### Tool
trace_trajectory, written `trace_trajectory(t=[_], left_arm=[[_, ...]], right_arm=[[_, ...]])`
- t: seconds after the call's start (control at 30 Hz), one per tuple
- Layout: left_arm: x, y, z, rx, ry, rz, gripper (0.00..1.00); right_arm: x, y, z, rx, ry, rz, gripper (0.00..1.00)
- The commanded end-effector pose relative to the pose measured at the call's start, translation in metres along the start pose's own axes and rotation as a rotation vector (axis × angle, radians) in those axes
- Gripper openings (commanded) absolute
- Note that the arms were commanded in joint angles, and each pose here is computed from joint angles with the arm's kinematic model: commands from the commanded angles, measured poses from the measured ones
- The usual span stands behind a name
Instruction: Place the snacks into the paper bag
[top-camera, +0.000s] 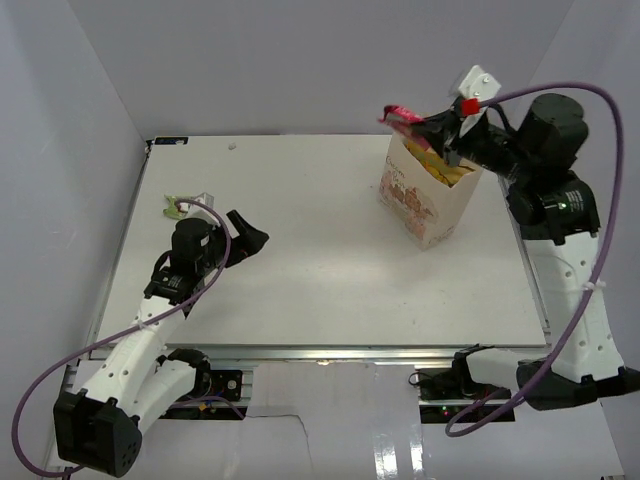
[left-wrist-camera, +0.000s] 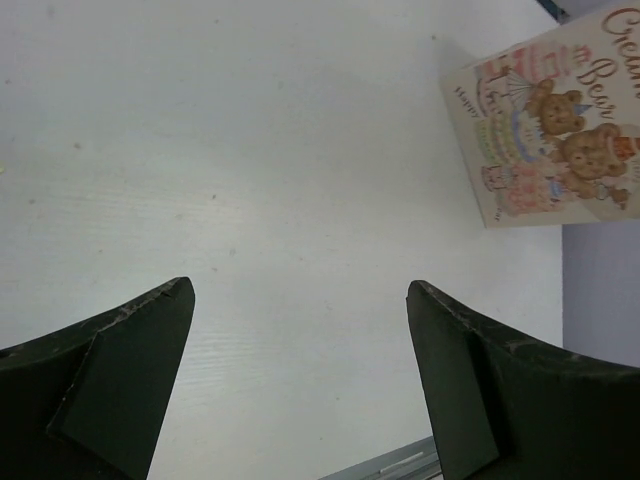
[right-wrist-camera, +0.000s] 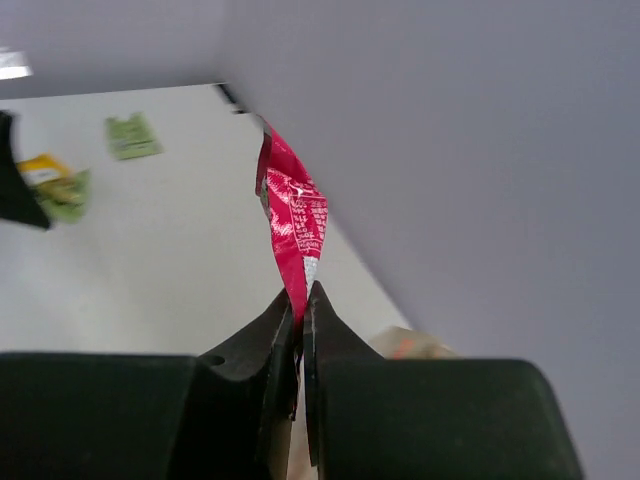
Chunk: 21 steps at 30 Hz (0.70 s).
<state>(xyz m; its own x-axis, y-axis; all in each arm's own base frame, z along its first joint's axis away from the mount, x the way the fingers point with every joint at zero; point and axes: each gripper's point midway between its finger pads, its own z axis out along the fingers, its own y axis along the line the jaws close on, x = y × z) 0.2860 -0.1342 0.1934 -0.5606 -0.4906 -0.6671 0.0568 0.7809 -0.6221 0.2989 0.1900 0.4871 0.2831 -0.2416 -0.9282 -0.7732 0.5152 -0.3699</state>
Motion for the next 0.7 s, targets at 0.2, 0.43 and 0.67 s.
trace_trajectory(t=[0.2, 0.43, 0.67], left_arm=[[0.008, 0.031, -0.009, -0.145, -0.014, -0.044, 0.98], [0.010, 0.037, -0.011, -0.175, -0.010, -0.049, 0.98], [0.016, 0.041, -0.016, -0.183, -0.006, -0.064, 0.98]], right_arm=[[0.071, -0.144, -0.047, 0.517, 0.202, 0.068, 0.08], [0.161, -0.151, -0.025, 0.460, 0.381, 0.095, 0.08], [0.213, -0.158, -0.024, 0.490, 0.472, 0.026, 0.10]])
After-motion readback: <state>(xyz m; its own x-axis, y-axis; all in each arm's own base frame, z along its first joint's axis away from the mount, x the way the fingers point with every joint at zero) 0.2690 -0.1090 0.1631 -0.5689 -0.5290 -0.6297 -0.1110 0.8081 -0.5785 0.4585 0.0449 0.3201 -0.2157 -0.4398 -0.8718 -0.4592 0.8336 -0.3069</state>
